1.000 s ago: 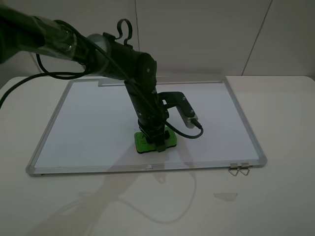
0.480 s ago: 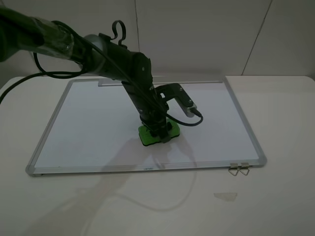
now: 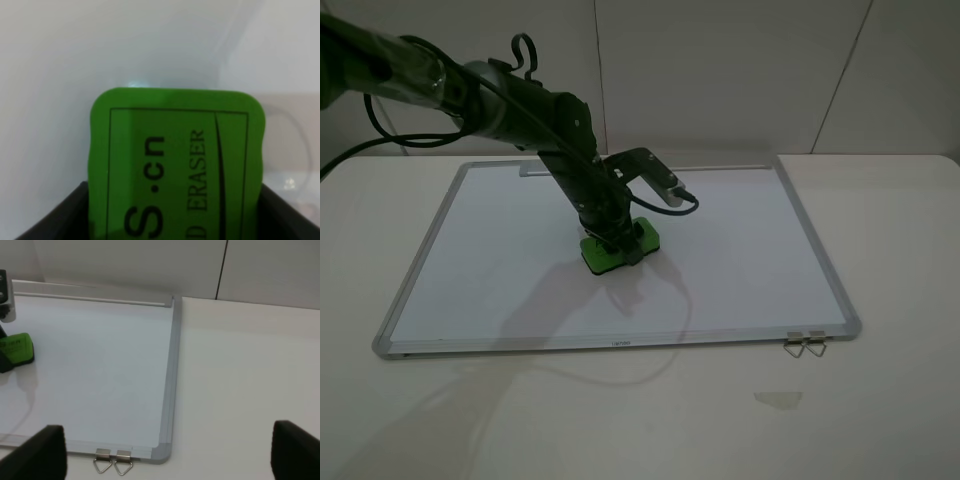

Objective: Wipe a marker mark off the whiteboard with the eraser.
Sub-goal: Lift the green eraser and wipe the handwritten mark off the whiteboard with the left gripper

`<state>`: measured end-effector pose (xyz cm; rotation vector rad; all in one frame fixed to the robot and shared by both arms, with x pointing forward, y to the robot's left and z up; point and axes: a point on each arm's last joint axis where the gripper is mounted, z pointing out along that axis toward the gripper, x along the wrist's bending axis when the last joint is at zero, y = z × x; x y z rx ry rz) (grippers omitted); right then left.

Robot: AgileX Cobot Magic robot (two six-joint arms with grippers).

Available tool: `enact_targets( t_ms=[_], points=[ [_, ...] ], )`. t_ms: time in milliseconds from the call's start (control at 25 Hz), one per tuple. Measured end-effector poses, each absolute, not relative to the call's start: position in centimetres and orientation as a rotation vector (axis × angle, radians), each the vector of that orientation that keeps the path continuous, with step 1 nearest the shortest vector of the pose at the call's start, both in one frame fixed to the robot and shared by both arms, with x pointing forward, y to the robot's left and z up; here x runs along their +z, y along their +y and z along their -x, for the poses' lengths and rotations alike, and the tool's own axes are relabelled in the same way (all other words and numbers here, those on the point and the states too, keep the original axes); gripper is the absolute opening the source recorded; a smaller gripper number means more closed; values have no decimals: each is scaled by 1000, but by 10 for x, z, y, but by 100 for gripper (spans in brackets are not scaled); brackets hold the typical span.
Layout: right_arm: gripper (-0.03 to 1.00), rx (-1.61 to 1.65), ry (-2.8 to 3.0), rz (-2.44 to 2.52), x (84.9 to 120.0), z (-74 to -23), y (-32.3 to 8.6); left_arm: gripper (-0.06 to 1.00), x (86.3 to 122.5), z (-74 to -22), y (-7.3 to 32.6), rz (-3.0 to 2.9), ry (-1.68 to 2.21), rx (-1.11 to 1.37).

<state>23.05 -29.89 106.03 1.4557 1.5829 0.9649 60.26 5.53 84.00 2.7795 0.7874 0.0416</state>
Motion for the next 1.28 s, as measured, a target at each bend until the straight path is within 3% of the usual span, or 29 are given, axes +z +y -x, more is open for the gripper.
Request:
enact_targets(
  t_ms=[280,680,1280],
  points=[
    [81,965,1583,-1456,1060,-230,-299,59,836,-603,76,-2750,908,50],
    [81,965,1583,-1456,1060,-230,-299,59,832,-571,108,-2529,1151,246],
    [81,965,1583,-1456,1060,-230,-299,59,842,-604,89,-2695,1047,59]
  ],
)
